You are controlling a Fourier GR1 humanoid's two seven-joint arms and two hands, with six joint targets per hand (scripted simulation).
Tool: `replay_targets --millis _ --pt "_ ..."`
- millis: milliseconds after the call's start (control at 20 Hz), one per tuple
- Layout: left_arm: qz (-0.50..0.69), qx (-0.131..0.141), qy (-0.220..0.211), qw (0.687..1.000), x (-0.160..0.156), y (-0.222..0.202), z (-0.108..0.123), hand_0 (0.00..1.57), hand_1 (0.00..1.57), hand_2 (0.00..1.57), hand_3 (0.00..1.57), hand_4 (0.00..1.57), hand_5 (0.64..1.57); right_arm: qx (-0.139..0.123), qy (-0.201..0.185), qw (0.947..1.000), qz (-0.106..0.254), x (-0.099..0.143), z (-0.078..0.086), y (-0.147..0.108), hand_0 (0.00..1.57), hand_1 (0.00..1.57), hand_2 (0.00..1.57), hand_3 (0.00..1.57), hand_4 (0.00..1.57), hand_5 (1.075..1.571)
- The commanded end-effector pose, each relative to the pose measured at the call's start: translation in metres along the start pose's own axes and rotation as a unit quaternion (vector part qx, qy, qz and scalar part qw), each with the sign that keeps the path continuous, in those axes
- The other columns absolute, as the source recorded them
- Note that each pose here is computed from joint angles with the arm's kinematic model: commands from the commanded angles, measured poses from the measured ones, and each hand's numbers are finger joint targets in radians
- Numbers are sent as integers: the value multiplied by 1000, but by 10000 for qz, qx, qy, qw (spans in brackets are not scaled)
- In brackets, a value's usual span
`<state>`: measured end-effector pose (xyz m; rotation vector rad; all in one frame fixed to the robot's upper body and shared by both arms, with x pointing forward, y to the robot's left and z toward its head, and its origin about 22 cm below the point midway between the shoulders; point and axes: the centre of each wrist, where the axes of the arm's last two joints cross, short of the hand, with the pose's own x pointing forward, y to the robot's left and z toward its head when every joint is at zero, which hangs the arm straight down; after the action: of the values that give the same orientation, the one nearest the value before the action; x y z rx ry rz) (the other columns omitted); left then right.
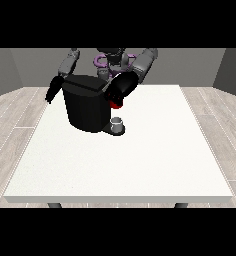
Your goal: Insert the coffee pod into the coffee machine and close the lid
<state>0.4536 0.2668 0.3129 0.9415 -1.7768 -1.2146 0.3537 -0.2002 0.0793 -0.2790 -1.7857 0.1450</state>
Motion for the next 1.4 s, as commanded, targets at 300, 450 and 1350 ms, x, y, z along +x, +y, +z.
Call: replay_targets --millis 300,450,1350 --pt "-137 -140 400 9990 -11 -28 4 0 0 565 474 0 1571 14 357 9992 164 -19 20 14 0 0 0 0 149 1571" --pt "-240 -19 181 9995 3 -10 -3 0 0 525 452 0 1571 -132 397 9991 67 -24 8 0 0 0 0 0 0 1571" --pt "3183 -546 287 9460 12 -187 30 0 0 0 0 198 1571 -434 1905 9807 -36 -113 77 -30 0 0 0 0 0 1571"
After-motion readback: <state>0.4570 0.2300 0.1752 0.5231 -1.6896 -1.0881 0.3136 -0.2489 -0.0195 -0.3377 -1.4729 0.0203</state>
